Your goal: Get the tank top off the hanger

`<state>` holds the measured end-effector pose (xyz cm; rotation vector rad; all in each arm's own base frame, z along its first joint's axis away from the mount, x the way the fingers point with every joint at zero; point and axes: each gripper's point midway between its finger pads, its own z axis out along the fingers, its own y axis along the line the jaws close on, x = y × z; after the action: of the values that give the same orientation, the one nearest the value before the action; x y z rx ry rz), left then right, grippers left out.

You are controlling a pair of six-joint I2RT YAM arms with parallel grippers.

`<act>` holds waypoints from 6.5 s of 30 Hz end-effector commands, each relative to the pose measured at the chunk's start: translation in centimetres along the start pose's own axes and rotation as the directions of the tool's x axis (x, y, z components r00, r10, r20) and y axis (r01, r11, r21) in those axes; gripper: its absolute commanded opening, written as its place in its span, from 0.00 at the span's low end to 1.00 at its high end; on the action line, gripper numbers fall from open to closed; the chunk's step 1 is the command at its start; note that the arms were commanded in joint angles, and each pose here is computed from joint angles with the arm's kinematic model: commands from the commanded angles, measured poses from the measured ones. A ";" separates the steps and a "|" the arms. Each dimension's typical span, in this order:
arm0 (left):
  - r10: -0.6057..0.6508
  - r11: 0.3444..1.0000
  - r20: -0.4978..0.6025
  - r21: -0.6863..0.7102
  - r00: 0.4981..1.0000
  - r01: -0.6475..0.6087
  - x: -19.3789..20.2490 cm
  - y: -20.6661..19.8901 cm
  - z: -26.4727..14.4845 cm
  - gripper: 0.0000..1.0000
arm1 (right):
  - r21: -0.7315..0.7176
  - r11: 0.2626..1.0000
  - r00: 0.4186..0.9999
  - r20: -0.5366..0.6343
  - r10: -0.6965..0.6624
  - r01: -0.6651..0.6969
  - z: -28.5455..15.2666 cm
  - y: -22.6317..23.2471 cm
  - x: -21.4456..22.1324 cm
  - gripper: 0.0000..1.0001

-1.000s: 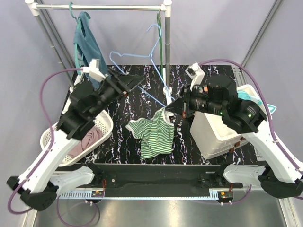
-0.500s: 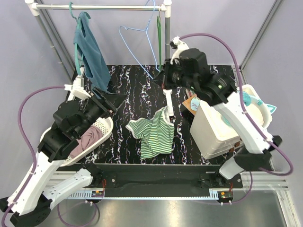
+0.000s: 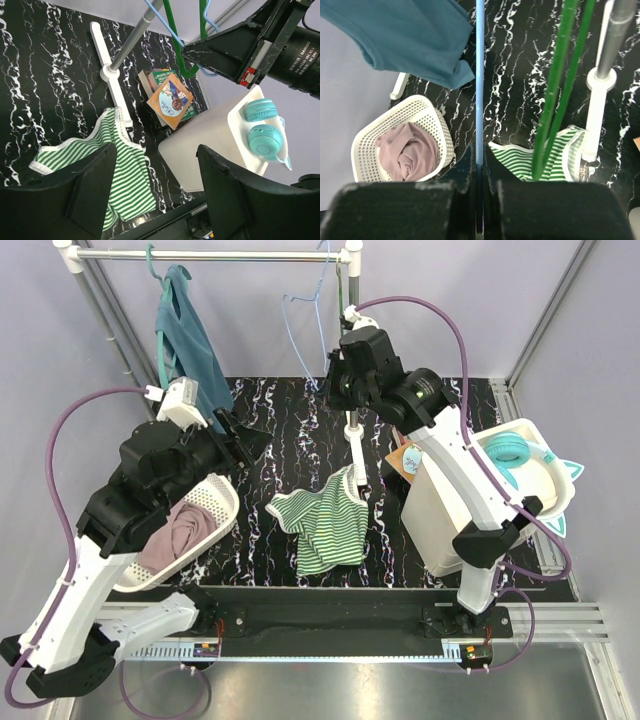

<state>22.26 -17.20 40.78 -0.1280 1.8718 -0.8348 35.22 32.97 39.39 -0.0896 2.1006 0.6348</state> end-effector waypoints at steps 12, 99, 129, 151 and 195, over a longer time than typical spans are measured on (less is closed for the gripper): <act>0.039 0.998 -0.198 0.059 0.979 -0.028 4.6 0.0 0.4 0.75 | -0.004 1.000 0.999 0.021 0.029 -0.029 -2.9 -0.7 -0.5 0.67; -0.465 -0.179 0.706 -0.666 0.534 0.724 9.6 36.1 -5.0 0.14 | -0.367 0.922 0.986 -0.150 0.072 -0.123 -21.3 -2.5 9.4 1.00; -0.040 0.996 0.717 -0.029 0.696 0.088 -22.1 5.0 -6.1 0.89 | -0.396 0.917 0.981 -0.192 -0.035 -0.044 -17.0 -0.6 9.2 1.00; 0.255 0.932 0.464 -0.353 0.848 -0.087 -25.2 15.5 5.3 0.71 | -0.354 0.934 0.992 -0.094 -0.086 0.047 -16.0 -0.9 6.9 1.00; -0.154 0.974 0.396 0.214 0.905 0.073 -20.1 1.0 0.7 0.00 | -0.401 0.915 0.990 -0.105 -0.092 0.042 -18.0 -0.4 6.9 1.00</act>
<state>37.78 -4.48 50.91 -0.3831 1.5352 -0.8041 17.79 25.18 40.31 -0.4115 2.0936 1.0040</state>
